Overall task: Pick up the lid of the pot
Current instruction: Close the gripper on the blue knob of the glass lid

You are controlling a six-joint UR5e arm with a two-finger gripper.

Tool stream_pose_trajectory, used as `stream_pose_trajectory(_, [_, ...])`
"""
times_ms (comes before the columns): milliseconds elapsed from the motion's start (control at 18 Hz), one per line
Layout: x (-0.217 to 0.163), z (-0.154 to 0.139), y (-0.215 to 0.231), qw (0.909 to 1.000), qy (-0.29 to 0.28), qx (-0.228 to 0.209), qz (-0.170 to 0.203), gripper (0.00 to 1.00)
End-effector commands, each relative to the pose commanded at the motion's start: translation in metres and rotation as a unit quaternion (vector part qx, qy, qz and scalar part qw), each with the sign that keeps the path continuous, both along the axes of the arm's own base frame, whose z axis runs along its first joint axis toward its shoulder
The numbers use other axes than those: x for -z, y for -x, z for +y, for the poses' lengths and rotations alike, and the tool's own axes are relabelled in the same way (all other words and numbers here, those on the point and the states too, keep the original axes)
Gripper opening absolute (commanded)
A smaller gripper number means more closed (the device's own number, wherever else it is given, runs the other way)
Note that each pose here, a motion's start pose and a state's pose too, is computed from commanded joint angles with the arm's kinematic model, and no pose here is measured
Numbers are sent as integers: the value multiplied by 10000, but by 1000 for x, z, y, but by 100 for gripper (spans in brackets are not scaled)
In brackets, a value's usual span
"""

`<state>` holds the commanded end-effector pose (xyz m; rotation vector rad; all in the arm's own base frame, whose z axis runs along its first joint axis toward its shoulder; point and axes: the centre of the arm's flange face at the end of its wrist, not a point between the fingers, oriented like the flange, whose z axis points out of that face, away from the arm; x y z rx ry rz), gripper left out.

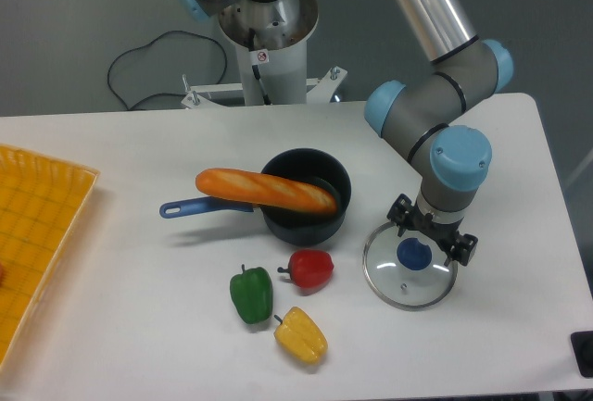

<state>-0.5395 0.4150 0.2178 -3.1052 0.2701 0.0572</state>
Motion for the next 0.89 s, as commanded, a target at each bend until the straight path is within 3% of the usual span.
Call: stream_pose_trajectory(889, [11,10,-7,9999,38,84,-76,100])
